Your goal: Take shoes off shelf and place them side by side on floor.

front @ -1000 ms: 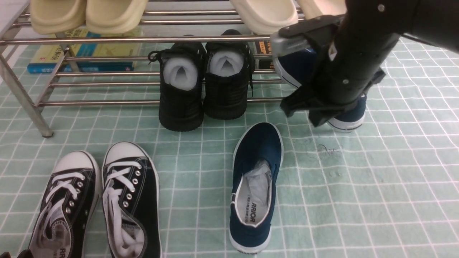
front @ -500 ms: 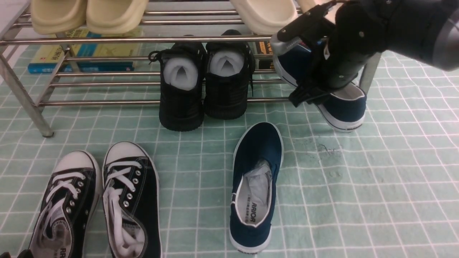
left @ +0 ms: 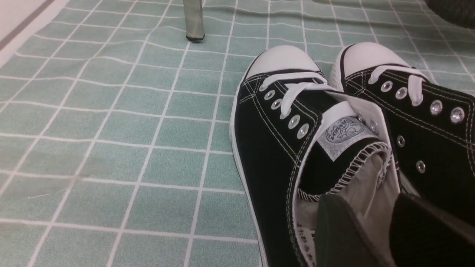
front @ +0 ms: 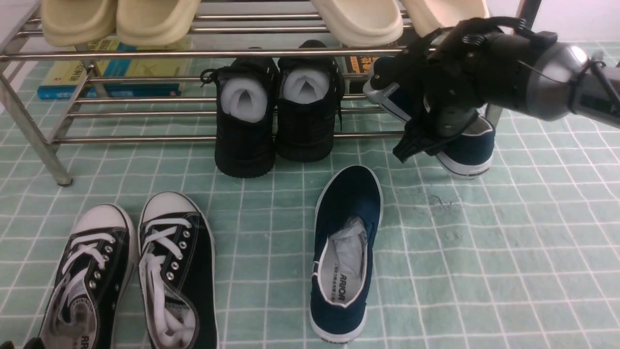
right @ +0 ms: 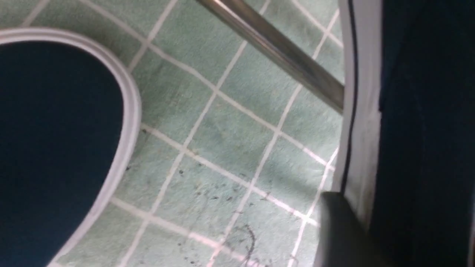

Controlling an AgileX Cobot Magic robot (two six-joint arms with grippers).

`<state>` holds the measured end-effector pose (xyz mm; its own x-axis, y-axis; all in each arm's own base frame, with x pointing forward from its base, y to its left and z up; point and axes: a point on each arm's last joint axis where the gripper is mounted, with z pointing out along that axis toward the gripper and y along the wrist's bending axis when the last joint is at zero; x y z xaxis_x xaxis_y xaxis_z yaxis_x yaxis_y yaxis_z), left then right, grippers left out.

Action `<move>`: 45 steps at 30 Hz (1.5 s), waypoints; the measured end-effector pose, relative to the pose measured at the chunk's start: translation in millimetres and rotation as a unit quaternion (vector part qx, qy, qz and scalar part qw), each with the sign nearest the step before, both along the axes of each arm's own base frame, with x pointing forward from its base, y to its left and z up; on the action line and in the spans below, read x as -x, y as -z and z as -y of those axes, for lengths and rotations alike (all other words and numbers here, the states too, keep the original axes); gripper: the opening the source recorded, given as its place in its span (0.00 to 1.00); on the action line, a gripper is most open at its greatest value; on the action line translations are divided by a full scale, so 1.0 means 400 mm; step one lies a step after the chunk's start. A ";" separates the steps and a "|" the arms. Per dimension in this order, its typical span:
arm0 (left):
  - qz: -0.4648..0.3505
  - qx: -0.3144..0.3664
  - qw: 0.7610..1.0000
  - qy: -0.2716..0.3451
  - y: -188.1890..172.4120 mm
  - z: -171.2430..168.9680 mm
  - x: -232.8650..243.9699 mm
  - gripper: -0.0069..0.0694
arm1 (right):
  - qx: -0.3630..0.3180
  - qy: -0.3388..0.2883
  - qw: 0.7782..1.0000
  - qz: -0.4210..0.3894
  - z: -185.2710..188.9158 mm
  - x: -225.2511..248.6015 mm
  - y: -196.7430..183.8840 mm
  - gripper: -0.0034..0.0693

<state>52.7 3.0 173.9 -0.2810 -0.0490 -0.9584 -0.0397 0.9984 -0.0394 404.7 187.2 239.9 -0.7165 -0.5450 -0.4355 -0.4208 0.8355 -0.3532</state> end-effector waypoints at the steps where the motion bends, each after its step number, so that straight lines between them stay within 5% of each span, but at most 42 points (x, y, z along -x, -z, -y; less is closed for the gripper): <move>1: 0.000 0.000 1.000 0.000 0.000 0.000 0.000 0.40 | -0.001 0.000 1.000 -0.001 0.000 0.001 0.000 0.31; 4: 0.000 0.000 1.000 0.000 0.000 0.000 0.000 0.40 | -0.016 0.007 1.000 -0.014 -0.004 0.009 -0.003 0.09; 6: 0.000 0.000 1.000 0.000 0.000 0.000 0.000 0.40 | -0.023 0.009 0.999 -0.027 -0.007 0.020 -0.010 0.06; 17: 0.000 -0.001 1.000 0.000 0.000 0.000 0.000 0.40 | -0.122 0.034 0.980 -0.156 0.000 0.198 -0.190 0.07; 23: 0.000 -0.002 1.000 0.000 0.000 0.000 0.000 0.40 | -0.180 0.017 0.971 -0.156 0.019 0.277 -0.275 0.07; 34: 0.000 -0.002 1.000 0.000 0.000 0.000 0.000 0.40 | -0.210 0.086 0.938 -0.262 0.064 0.411 -0.148 0.07; 45: 0.000 -0.002 1.000 0.000 0.000 0.000 0.000 0.40 | -0.277 0.144 0.929 -0.198 0.021 0.373 -0.092 0.07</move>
<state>52.7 3.1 173.9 -0.2810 -0.0462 -0.9586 -0.0400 0.9985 -0.0364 255.5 178.9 276.5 -0.9618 -0.0758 -0.2630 -0.1561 0.9412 0.2996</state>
